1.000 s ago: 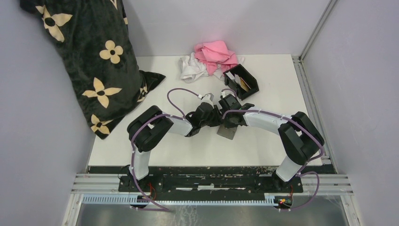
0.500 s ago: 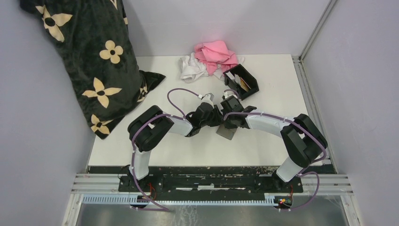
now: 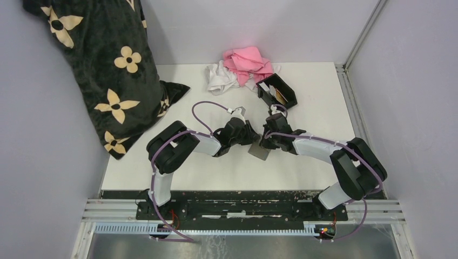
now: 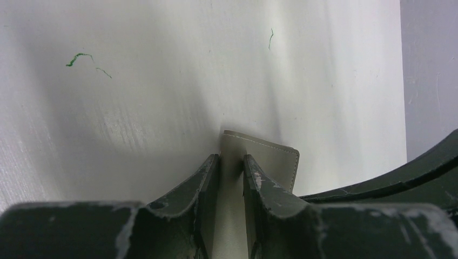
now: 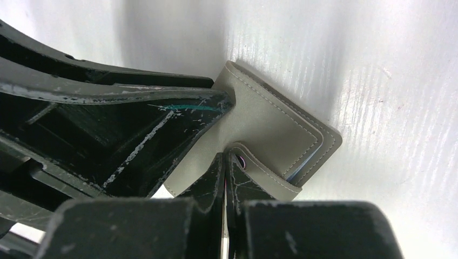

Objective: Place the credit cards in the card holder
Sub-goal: Close the card holder at the center of the board.

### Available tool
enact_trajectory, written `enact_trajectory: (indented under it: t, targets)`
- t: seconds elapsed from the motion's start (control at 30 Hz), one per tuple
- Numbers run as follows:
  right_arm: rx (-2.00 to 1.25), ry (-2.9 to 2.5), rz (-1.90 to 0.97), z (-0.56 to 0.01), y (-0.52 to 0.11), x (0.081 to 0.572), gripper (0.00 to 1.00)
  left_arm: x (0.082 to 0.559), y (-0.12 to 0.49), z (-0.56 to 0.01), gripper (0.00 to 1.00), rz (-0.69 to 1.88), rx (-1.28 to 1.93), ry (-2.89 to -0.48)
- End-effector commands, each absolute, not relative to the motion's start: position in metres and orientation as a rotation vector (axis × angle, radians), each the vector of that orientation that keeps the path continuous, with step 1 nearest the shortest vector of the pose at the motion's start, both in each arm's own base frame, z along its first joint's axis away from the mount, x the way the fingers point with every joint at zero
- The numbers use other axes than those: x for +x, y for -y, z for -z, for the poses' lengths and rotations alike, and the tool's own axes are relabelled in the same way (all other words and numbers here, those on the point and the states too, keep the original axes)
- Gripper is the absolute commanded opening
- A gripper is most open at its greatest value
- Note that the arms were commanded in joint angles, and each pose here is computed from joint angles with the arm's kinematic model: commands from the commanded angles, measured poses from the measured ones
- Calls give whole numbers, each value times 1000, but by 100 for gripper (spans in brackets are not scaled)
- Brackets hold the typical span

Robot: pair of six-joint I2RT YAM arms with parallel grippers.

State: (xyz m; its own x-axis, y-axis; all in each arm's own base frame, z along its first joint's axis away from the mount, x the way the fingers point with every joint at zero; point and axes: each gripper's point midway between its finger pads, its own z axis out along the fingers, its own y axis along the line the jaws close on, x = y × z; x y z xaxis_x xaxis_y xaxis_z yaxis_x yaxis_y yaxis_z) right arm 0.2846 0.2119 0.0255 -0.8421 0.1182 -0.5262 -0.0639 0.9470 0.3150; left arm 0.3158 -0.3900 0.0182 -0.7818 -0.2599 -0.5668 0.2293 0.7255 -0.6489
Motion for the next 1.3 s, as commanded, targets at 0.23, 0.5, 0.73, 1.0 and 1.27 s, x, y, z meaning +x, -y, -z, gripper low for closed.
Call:
enact_trajectory:
  t: [0.23, 0.5, 0.73, 1.0, 1.27]
  targets:
    - [349, -2762, -471, 52, -171, 220, 1, 236, 338, 79, 30, 704, 41, -2699]
    - [455, -2753, -467, 58, -156, 203, 1, 234, 335, 81, 29, 689, 40, -2703]
    - [515, -2737, -471, 59, -149, 190, 1, 234, 337, 77, 29, 693, 43, -2694]
    - [465, -2693, -489, 38, -148, 195, 1, 234, 337, 74, 29, 700, 31, -2687]
    - [233, -2633, -602, -17, -173, 222, 16, 233, 341, 66, 29, 737, 23, -2670]
